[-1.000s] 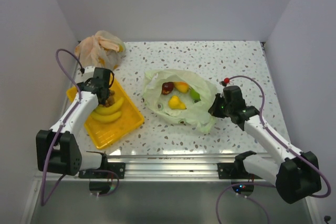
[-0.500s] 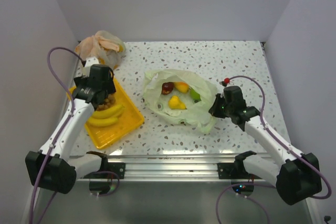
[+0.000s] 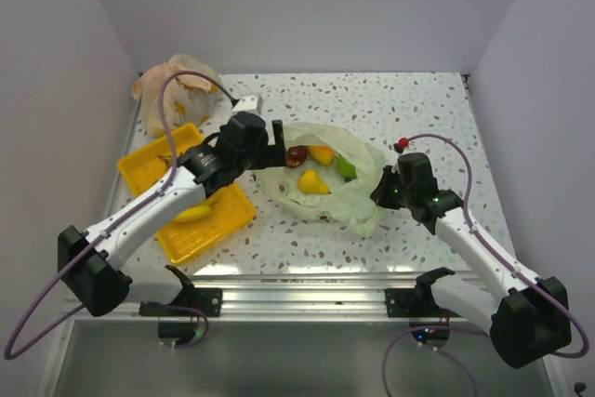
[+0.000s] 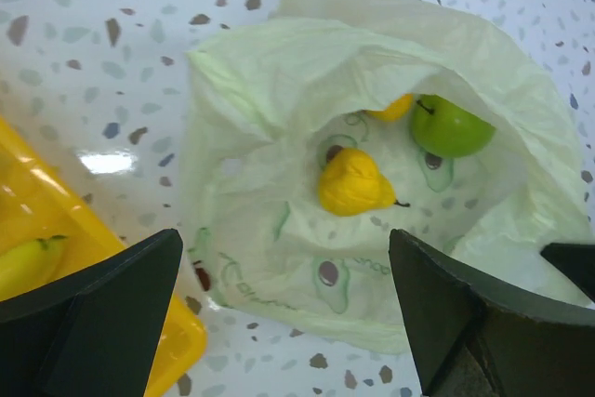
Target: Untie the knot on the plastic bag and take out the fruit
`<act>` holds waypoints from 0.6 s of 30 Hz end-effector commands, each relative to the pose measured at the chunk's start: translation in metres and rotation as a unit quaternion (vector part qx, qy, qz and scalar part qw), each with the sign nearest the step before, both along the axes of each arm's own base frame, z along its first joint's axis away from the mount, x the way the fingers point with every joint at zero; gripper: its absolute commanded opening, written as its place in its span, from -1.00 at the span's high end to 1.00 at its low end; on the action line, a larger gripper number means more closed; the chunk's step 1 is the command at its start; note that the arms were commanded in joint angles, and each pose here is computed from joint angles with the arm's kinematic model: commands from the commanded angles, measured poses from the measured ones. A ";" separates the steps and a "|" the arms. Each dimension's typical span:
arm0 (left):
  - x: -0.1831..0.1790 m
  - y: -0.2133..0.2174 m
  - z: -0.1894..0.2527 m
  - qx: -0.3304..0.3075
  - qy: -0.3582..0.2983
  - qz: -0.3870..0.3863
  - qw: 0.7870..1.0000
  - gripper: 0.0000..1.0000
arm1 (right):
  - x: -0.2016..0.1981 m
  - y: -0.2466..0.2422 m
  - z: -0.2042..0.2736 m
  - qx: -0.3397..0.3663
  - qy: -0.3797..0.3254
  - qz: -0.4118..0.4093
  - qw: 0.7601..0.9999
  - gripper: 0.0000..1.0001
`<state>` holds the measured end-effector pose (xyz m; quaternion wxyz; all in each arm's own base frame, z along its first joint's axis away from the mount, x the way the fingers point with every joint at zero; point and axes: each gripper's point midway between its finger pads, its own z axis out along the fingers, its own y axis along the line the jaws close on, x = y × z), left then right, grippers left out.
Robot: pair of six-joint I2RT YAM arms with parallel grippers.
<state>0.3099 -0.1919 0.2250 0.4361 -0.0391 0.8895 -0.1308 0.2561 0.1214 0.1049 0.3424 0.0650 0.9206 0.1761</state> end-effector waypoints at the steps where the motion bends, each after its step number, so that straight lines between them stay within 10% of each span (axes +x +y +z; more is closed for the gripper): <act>1: 0.000 -0.062 0.016 -0.053 -0.015 -0.048 0.997 -0.97 | 0.008 -0.001 0.016 0.001 -0.027 -0.004 1.000 1.00; 18: 0.049 -0.139 -0.111 0.081 0.036 -0.039 0.995 -0.82 | 0.003 0.005 0.013 0.020 -0.021 0.005 1.000 1.00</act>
